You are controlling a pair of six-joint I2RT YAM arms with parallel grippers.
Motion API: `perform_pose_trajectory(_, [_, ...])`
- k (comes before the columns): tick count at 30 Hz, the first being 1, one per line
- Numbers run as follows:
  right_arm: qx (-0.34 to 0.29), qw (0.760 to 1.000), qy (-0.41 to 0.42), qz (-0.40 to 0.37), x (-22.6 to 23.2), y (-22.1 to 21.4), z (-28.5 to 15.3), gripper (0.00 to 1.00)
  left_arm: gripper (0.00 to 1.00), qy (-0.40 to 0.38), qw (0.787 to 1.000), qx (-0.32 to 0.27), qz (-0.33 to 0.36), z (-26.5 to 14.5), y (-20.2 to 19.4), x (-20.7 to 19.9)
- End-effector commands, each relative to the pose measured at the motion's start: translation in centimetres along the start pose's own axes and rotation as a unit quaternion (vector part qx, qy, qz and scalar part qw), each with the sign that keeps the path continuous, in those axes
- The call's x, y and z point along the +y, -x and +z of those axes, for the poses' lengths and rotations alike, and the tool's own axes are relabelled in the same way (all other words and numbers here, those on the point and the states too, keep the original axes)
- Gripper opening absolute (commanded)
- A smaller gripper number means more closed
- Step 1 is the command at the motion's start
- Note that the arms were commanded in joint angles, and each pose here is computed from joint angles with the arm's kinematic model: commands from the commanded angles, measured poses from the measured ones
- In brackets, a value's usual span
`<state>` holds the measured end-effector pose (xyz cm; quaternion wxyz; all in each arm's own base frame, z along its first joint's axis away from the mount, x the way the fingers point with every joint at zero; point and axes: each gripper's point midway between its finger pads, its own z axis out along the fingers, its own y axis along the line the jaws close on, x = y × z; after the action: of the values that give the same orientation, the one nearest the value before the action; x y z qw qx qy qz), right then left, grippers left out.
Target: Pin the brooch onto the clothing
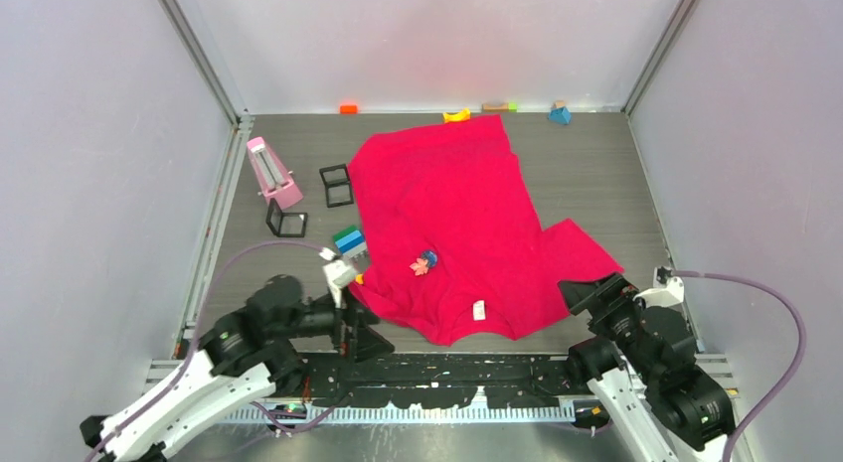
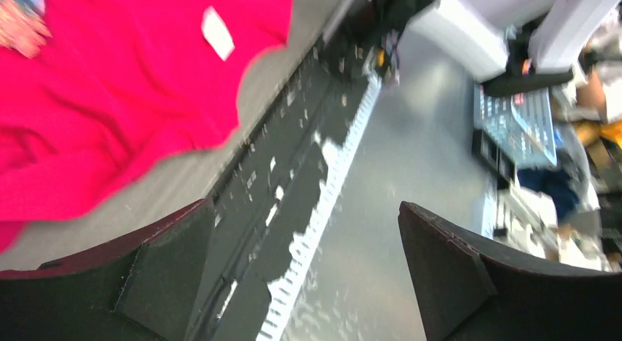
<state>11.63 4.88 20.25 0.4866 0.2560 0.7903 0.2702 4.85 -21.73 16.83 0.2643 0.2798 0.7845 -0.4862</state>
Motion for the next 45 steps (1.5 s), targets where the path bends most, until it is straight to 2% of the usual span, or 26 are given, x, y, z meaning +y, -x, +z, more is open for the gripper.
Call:
perform_pose_trajectory(1, [-0.013, 1.0, -0.017, 0.022, 0.6, 1.4, -0.7, 0.91, 1.0, 0.079, 0.987, -0.141, -0.012, -4.4, 5.4, -0.2])
perform_pose_trajectory(3, [-0.011, 1.0, -0.027, -0.002, 0.7, 1.7, 0.3, 0.91, 1.0, 0.156, 0.976, -0.151, -0.027, -5.5, 5.5, 2.2])
perform_pose_trajectory(6, [0.012, 0.999, -0.032, -0.021, 1.7, 1.6, 2.1, 0.91, 1.0, 0.247, 0.957, -0.136, -0.065, -6.0, 4.6, 5.5])
perform_pose_trajectory(9, [0.024, 0.999, -0.03, -0.027, 2.6, 1.5, 3.5, 0.91, 1.0, 0.319, 0.932, -0.127, -0.113, -6.0, 3.8, 8.1])
perform_pose_trajectory(13, [0.035, 0.999, -0.024, -0.014, 3.7, 1.4, 5.5, 0.9, 1.0, 0.373, 0.905, -0.138, -0.153, -5.7, 3.6, 10.4])
perform_pose_trajectory(23, [0.063, 0.998, -0.004, 0.012, 4.9, -0.3, 9.1, 0.88, 1.0, 0.406, 0.875, -0.204, -0.17, -4.8, 3.7, 13.8])
perform_pose_trajectory(27, [0.065, 0.998, 0.001, 0.014, 5.2, -0.4, 9.7, 0.87, 0.88, 0.398, 0.871, -0.229, -0.174, -4.0, 4.2, 14.4])
perform_pose_trajectory(29, [0.064, 0.998, -0.001, 0.014, 5.1, -0.4, 10.0, 0.87, 0.86, 0.397, 0.868, -0.239, -0.176, -3.4, 4.6, 14.8])
perform_pose_trajectory(37, [0.058, 0.998, -0.007, 0.013, 5.0, -0.2, 10.4, 0.87, 0.85, 0.412, 0.864, -0.234, -0.169, -1.5, 5.8, 17.1])
perform_pose_trajectory(40, [0.058, 0.998, -0.01, 0.011, 4.7, -0.3, 10.5, 0.87, 0.79, 0.42, 0.864, -0.217, -0.173, -0.9, 6.0, 18.0])
perform_pose_trajectory(45, [0.056, 0.998, -0.014, 0.009, 4.6, -0.3, 10.6, 0.87, 0.57, 0.452, 0.857, -0.181, -0.169, -0.7, 4.4, 19.6])
